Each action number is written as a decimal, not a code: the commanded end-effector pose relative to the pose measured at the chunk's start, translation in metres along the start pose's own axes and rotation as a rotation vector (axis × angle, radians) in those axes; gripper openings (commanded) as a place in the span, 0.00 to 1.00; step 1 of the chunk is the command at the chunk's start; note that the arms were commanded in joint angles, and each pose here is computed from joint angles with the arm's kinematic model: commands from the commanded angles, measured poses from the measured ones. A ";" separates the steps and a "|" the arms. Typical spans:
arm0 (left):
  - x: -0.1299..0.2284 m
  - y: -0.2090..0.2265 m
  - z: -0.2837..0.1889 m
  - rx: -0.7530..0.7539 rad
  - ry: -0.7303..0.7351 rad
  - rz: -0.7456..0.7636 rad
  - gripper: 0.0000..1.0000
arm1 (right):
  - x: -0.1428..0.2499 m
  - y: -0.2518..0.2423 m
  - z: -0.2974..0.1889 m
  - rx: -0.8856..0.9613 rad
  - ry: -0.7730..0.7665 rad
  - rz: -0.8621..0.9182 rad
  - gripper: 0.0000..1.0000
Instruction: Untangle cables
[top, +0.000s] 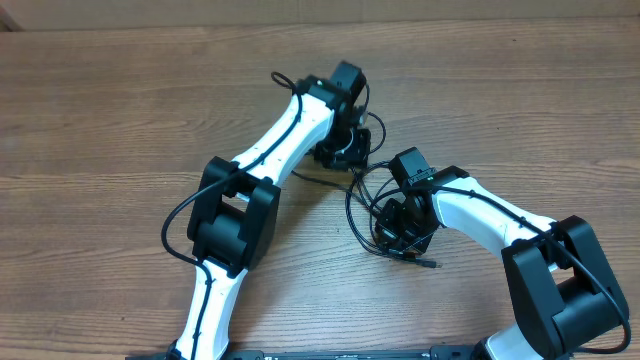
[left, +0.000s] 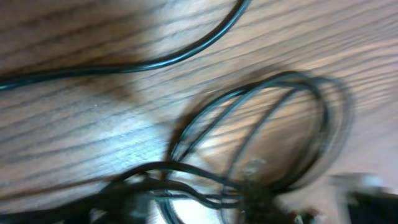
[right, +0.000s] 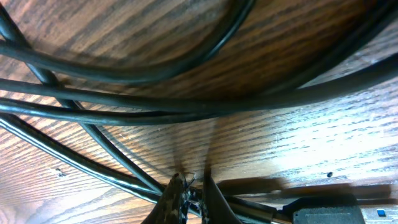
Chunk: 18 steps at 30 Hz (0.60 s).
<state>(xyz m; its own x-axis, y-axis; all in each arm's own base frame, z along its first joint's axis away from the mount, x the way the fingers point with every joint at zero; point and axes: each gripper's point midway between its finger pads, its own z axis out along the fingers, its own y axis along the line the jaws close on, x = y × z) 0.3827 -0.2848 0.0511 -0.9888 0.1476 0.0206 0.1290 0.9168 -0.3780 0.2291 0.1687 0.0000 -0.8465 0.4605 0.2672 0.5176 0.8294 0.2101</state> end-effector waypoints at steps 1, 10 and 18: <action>-0.009 -0.014 -0.032 0.061 -0.033 0.004 0.89 | 0.004 -0.004 0.005 0.014 0.020 0.003 0.08; 0.037 0.019 -0.031 -0.148 0.113 -0.245 1.00 | 0.002 -0.001 0.005 0.002 0.011 -0.003 0.08; 0.051 0.026 -0.012 -0.296 0.069 -0.453 1.00 | 0.001 0.000 0.005 -0.003 0.007 -0.005 0.08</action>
<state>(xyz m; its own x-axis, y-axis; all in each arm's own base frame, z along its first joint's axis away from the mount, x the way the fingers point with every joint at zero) 0.3371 -0.2547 0.0541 -0.9582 -0.1506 0.2432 -0.1870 0.9731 -0.1343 0.2321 0.1713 0.0003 -0.8499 0.4569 0.2627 0.5147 0.8266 0.2275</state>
